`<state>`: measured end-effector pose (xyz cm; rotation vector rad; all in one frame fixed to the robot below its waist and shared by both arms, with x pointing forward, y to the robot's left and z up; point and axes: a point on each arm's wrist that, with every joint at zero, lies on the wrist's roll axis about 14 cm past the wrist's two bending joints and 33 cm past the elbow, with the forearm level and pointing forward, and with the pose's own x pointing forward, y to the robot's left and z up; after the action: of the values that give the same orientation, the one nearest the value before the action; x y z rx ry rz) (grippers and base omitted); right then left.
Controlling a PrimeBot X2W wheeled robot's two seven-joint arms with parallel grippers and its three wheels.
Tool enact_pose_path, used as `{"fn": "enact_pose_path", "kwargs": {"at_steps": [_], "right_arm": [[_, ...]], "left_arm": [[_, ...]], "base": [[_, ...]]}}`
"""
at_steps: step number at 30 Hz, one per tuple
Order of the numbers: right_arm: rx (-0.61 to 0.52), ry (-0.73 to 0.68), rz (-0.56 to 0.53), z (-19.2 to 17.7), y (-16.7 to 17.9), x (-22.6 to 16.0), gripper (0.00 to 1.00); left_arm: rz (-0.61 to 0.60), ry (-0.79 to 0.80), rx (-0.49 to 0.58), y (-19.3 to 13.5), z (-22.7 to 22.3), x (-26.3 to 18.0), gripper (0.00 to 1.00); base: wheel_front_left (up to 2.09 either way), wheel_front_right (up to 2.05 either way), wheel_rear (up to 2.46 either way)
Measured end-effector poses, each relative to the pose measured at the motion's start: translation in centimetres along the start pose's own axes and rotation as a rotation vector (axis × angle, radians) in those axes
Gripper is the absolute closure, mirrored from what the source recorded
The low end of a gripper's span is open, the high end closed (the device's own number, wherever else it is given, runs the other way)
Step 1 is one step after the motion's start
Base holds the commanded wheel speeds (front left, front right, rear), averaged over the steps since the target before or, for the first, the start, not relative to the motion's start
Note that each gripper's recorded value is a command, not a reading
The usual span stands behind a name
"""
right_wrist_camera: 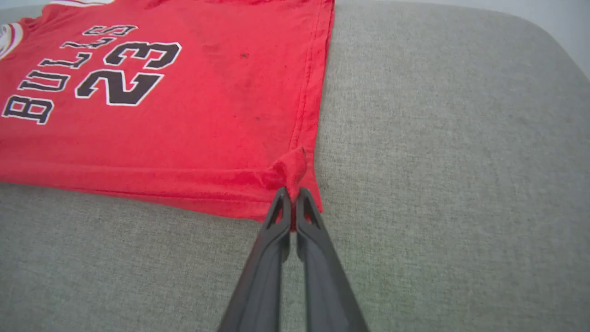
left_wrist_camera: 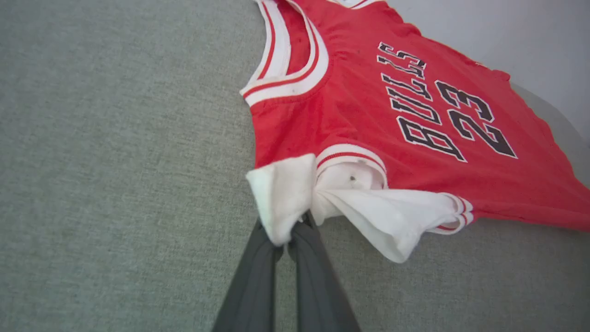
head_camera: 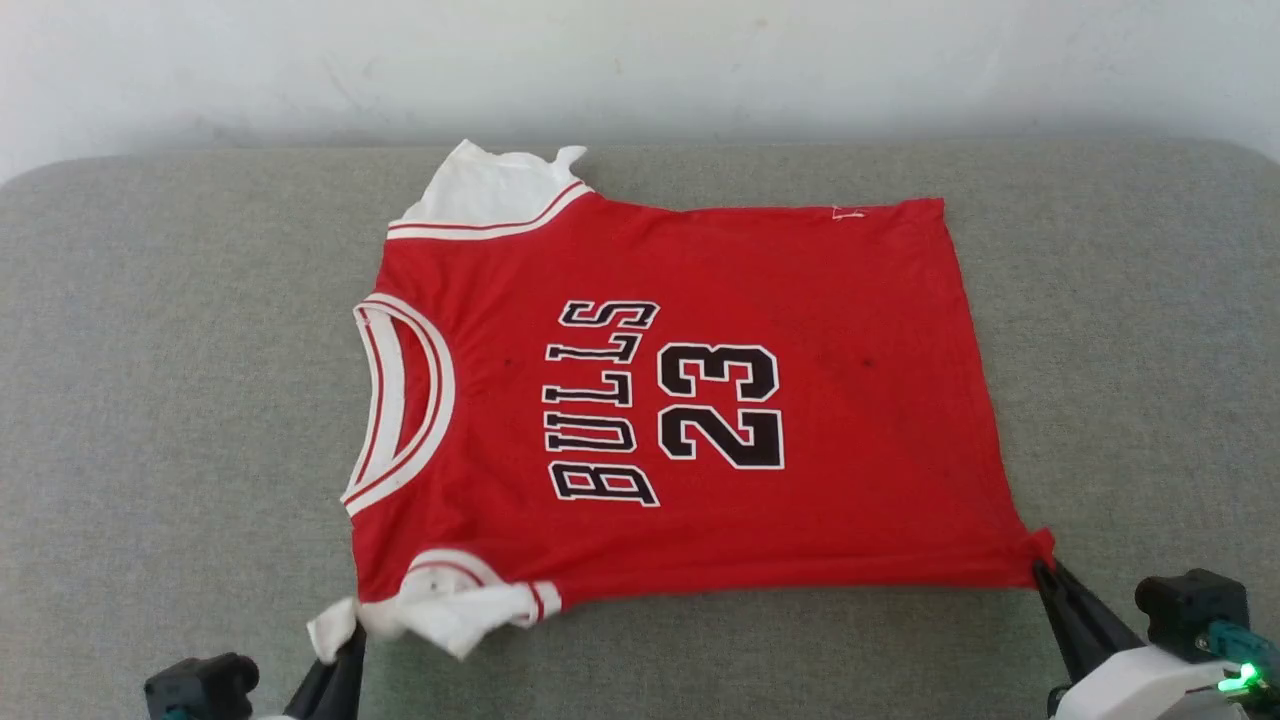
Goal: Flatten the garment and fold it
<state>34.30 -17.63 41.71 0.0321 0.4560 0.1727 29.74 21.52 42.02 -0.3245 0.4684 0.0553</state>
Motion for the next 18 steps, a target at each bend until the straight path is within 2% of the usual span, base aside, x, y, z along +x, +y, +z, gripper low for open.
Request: {"fn": "enact_pose_path", "kwargs": {"at_steps": [3,7,13,18], "right_arm": [[-0.006,-0.096,-0.015,1.1,-0.1,0.0,1.00],[-0.017,-0.145,-0.007,1.6,0.6,0.5,1.00],[-0.060,-0.191,0.030,4.0,1.4,2.6,1.00],[-0.107,-0.180,0.065,5.8,1.9,4.9,1.00]], "left_arm": [[-0.003,-0.165,0.058,-1.1,2.3,0.7,1.00],[-0.033,-0.322,0.141,-3.0,5.0,2.1,1.00],[-0.085,-0.449,0.237,-5.3,8.9,4.7,1.00],[-0.119,-0.496,0.292,-6.3,11.5,7.2,1.00]], "base": [[0.00,0.00,0.00],[0.00,0.00,0.00],[0.00,0.00,0.00],[0.00,0.00,0.00]]}}
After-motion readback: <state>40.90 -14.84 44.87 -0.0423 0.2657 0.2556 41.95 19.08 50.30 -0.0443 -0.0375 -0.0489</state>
